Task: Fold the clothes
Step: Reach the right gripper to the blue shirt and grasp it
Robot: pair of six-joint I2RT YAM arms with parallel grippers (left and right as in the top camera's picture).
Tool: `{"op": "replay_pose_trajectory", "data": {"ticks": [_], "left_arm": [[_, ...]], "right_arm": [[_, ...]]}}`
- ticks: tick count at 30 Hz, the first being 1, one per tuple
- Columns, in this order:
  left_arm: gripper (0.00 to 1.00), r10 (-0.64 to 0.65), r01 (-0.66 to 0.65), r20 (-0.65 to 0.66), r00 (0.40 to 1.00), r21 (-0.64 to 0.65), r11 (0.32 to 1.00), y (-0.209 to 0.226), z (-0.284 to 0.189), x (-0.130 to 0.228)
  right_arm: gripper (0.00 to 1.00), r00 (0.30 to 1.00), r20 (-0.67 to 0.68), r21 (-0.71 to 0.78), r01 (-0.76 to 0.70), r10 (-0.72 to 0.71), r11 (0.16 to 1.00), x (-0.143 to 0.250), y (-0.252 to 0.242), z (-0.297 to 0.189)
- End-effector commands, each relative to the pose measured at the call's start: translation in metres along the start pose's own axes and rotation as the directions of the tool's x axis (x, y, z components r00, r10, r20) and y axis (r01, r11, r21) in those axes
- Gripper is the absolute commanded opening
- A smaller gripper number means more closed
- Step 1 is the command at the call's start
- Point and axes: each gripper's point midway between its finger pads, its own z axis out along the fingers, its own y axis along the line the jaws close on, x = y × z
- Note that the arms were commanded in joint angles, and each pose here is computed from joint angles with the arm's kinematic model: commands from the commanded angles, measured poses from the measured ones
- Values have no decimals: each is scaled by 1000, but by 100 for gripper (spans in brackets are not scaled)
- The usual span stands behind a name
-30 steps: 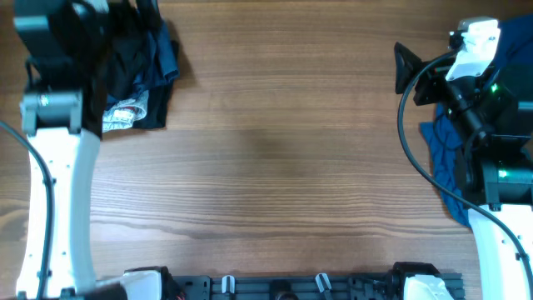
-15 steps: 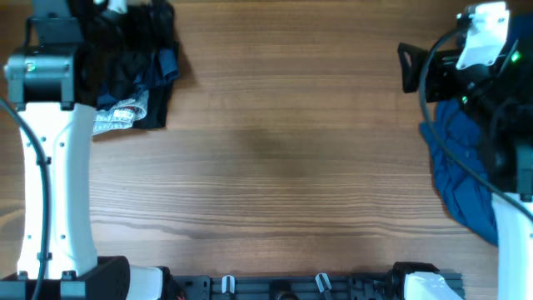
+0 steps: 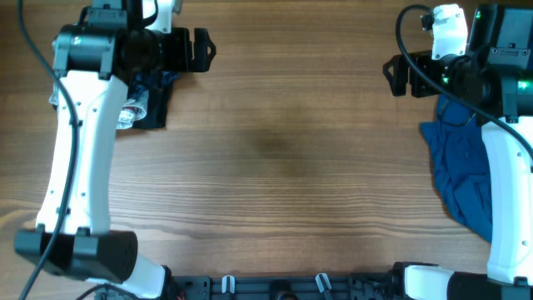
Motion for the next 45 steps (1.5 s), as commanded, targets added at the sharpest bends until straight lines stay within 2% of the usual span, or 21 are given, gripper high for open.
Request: {"op": "replay_pose_trajectory", "data": {"ticks": [1,3,7,15,20,28,33,40,45], "left_arm": [[100,10,-7,-35,999,102,995,-15,14,3],[100,12,-9,-28,1000,102,995,-15,14,1],[100,15,-13,-19,1000,103,995,-15,14,-1],[100,8,-4,-46,999,102,995,-13,23,3],[100,-5,16,-108,994,100,995,-7,49,11],[100,25,5,-235,972,126,992,-23,101,36],[100,69,-30,-256,964,153,988,-43,118,43],[100,116,-78,-237,965,164,983,-60,124,42],[100,115,-78,-241,964,157,985,-59,124,43]], "right_arm": [[100,999,25,122,-30,27,992,-9,-24,-1],[100,993,59,279,-115,103,953,-13,-53,-5],[100,981,84,351,-193,175,916,-12,-79,-4],[99,933,-52,302,-326,357,896,33,-112,27],[98,889,-130,335,-377,439,863,61,-129,37],[97,824,-136,395,-464,550,793,89,-171,45],[99,767,-196,405,-503,610,763,116,-188,62],[86,674,-347,420,-510,652,751,160,-185,95],[82,620,-364,441,-543,695,715,183,-190,109]]}}
